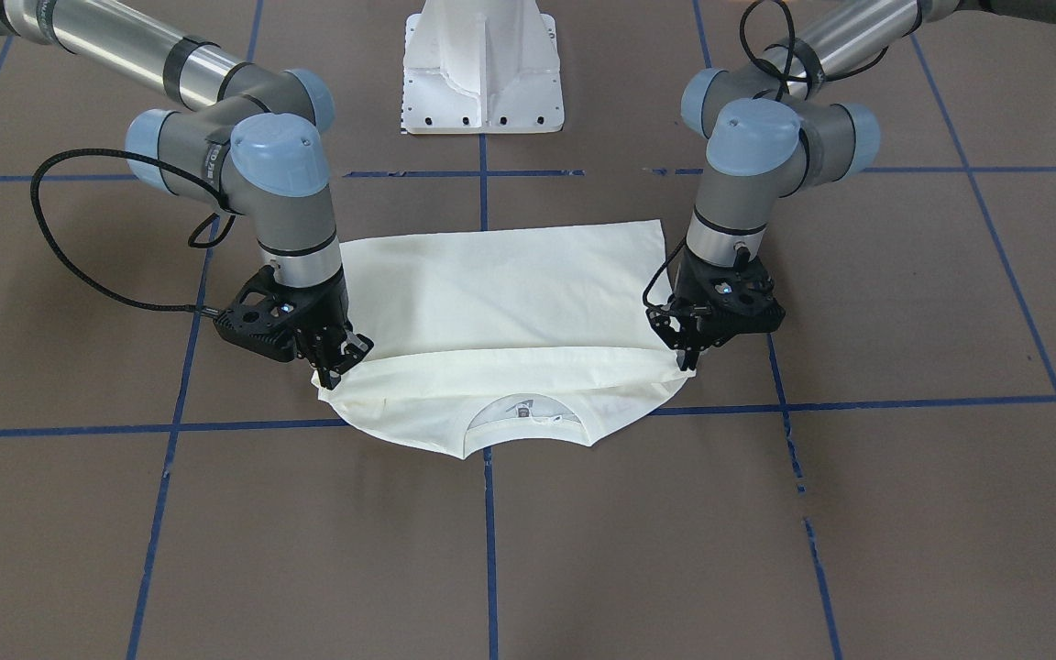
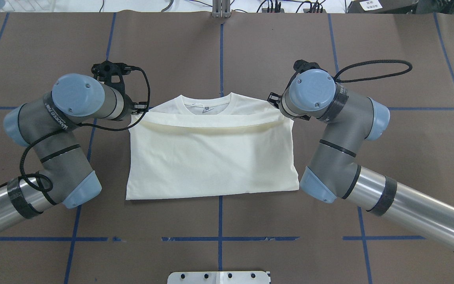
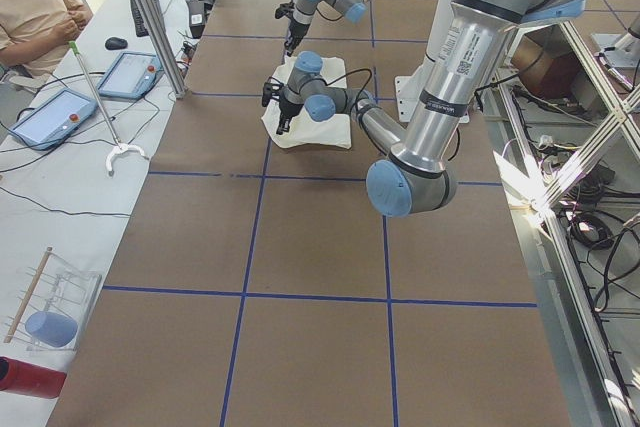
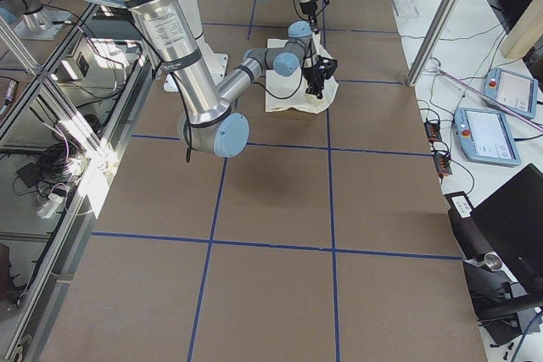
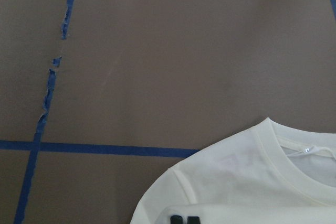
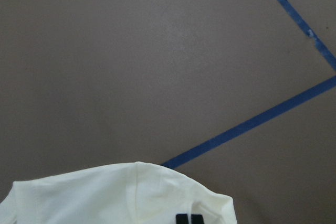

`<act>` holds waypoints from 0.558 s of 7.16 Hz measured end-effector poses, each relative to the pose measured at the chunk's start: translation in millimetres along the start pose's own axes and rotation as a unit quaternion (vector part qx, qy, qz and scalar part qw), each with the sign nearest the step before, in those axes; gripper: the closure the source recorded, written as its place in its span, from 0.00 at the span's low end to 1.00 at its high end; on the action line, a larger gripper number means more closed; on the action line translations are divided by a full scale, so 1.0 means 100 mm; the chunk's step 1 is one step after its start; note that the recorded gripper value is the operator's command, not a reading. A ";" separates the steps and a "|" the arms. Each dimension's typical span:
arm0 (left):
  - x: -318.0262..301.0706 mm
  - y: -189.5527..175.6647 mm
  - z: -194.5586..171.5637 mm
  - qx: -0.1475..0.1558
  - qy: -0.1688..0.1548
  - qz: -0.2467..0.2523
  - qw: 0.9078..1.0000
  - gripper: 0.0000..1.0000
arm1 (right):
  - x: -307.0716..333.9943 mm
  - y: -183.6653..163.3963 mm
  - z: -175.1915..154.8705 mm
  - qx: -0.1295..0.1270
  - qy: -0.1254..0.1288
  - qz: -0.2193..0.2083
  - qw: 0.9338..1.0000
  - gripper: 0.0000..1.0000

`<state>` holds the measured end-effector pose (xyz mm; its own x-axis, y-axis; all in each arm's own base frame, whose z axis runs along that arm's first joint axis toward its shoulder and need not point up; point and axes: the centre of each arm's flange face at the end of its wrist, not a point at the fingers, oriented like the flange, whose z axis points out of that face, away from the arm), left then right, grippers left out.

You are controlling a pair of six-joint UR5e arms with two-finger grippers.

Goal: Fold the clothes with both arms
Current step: 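Lay the hem down near the collar and open both grippers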

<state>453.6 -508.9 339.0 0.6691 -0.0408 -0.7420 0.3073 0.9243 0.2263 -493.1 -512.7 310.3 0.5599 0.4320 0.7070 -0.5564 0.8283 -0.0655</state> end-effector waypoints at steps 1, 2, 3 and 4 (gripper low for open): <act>-0.02 0.00 0.04 0.000 0.000 0.000 1.000 0.01 | 0.01 -0.01 0.04 0.000 -0.001 -0.001 1.000 0.47; -0.02 0.00 0.05 0.000 0.001 0.000 1.000 0.00 | 0.03 -0.01 0.06 0.001 0.000 -0.003 1.000 0.00; -0.02 0.00 0.04 0.000 0.003 0.008 1.000 0.00 | 0.05 -0.03 0.06 0.002 0.001 -0.016 1.000 0.00; -0.01 0.01 -0.02 0.001 0.008 0.028 1.000 0.00 | 0.06 -0.06 0.00 0.003 -0.003 -0.041 0.999 0.00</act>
<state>451.5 -507.0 338.6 0.6737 0.0171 -0.7388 0.2714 0.9242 0.2688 -486.6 -515.1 314.6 0.6005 0.3597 0.7141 -0.5116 0.8592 -0.0025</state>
